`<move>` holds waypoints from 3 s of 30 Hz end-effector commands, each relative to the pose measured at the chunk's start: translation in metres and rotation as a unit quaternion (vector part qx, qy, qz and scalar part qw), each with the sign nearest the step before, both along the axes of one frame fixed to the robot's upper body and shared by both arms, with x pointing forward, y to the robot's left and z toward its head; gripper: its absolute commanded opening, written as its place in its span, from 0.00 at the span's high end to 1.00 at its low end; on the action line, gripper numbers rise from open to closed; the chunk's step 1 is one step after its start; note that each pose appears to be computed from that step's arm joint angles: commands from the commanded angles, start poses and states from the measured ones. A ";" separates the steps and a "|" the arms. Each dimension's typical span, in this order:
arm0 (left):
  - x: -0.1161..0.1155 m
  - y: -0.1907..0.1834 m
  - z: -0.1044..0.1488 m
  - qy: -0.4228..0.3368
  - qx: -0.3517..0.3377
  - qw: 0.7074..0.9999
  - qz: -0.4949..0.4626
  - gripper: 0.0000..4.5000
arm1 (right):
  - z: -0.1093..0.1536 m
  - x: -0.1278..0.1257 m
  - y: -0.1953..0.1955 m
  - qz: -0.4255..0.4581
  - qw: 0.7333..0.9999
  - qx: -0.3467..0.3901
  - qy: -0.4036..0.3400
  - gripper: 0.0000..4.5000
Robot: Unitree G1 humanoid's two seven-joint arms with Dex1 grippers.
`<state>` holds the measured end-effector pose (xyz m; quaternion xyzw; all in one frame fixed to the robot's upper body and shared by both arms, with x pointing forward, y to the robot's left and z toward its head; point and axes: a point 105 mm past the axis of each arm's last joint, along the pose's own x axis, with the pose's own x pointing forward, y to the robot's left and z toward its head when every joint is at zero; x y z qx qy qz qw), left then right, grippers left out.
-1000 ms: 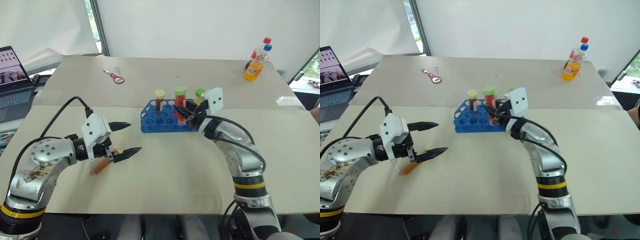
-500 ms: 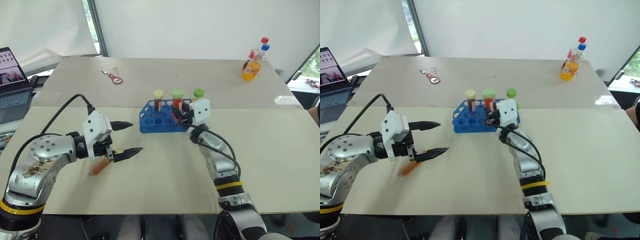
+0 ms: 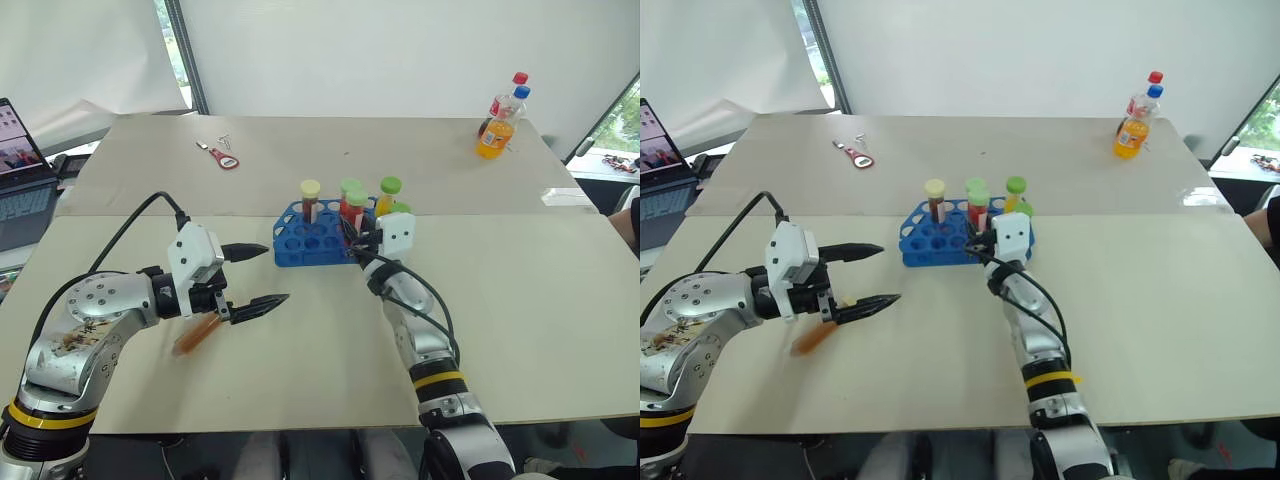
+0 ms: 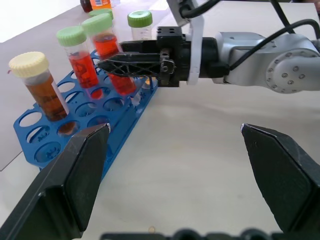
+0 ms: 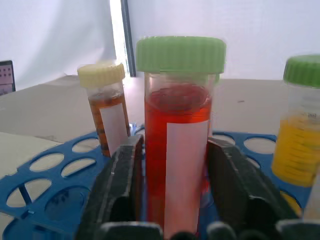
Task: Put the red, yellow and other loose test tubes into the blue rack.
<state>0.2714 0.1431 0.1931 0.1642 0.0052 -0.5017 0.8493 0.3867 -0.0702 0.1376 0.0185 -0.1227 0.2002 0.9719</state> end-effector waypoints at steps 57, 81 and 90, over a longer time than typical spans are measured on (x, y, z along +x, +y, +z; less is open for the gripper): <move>0.073 -0.025 0.030 -0.018 0.065 0.998 -0.012 0.81 | 0.083 -0.163 -0.060 0.347 0.875 -0.298 0.156 0.16; 0.141 -0.111 0.004 -0.087 -0.157 0.983 0.033 0.81 | 0.089 -0.155 -0.069 0.189 0.935 -0.273 0.124 0.16; 0.134 -0.119 -0.009 -0.070 -0.163 0.984 0.025 0.81 | 0.083 -0.154 -0.074 0.170 0.936 -0.277 0.138 0.16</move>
